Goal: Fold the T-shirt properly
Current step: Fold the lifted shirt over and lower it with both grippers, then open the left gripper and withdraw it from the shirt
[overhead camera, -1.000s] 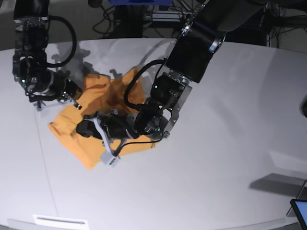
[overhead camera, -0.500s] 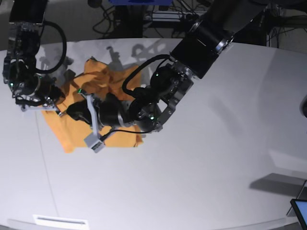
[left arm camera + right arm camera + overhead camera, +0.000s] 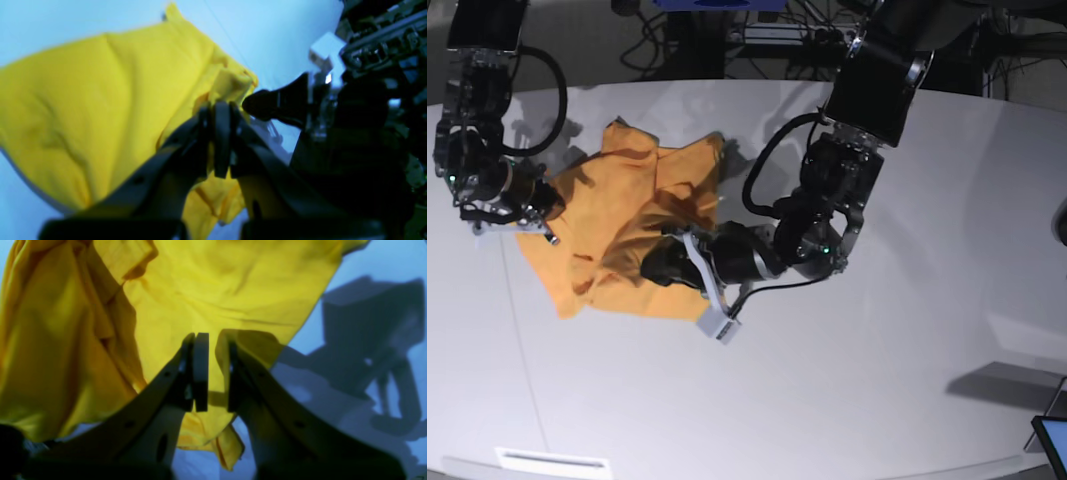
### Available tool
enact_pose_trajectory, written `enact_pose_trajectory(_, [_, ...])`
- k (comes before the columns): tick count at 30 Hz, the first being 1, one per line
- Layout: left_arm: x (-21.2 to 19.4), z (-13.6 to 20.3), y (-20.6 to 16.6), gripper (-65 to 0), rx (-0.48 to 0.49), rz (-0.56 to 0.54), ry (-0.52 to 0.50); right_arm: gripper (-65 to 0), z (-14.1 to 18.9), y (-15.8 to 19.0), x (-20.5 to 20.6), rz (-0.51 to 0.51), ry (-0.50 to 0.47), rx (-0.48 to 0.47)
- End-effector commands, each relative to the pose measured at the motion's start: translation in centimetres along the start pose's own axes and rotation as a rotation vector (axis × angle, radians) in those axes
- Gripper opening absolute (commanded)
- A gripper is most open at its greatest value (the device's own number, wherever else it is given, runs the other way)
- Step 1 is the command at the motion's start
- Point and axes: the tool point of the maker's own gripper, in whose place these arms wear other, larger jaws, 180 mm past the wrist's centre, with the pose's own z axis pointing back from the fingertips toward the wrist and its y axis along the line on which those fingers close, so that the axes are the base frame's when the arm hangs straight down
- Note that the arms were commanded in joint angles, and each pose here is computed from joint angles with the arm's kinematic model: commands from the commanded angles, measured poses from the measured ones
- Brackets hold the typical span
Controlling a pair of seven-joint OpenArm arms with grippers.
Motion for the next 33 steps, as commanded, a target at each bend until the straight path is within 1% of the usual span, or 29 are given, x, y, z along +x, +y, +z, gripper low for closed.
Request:
enact_pose_trajectory(1, [2.9, 0.4, -2.0, -63.3, -0.054, -0.040, -0.079, -57.9, 0.6, 0.7, 1.3, 0.017, -0.037, 0.018])
enact_pose_trajectory(4, [4.7, 1.5, -2.1, -59.1, -0.047, -0.051, -0.140, -57.9, 0.7, 1.0, 1.4, 0.020, -0.042, 0.026])
enact_pose_trajectory(8, [6.9, 3.5, -0.3, -54.9, -0.003, -0.025, -0.224, -57.9, 0.7, 1.2, 1.3, 0.021, -0.041, 0.030])
enact_pose_trajectory(13, [8.9, 6.8, 2.9, -50.1, 0.071, 0.035, -0.332, -57.9, 0.7, 1.3, 1.3, 0.024, -0.040, 0.033])
enact_pose_trajectory(16, [10.0, 9.5, 4.7, -45.3, 0.079, 0.095, -0.407, -57.9, 0.7, 1.3, 1.3, 0.024, -0.040, 0.033])
enact_pose_trajectory(18, [10.3, 11.0, 6.0, -43.3, 0.083, 0.133, -0.438, -57.9, 0.7, 1.3, 1.3, 0.023, -0.038, 0.035])
enact_pose_trajectory(21, [10.0, 13.1, 8.9, -42.8, 0.130, 0.186, -0.450, -57.9, 1.3, 2.2, 1.5, 0.045, -0.060, 0.056])
enact_pose_trajectory(24, [8.9, 14.8, 11.7, -42.8, 0.195, 0.228, -0.439, -57.9, 2.4, 3.3, 2.6, 0.079, -0.127, 0.087])
enact_pose_trajectory(27, [8.0, 16.2, 13.7, -43.0, 0.253, 0.238, -0.413, -57.9, 2.8, 4.5, 2.8, 0.179, -0.149, 0.136])
enact_pose_trajectory(31, [6.7, 17.2, 14.6, -43.0, 0.292, 0.239, -0.380, -58.0, 3.1, 5.7, 2.6, 0.277, -0.161, 0.187])
enact_pose_trajectory(33, [6.1, 17.8, 15.1, -43.0, 0.313, 0.236, -0.366, -58.0, 3.9, 7.2, 3.0, 0.330, -0.190, 0.229])
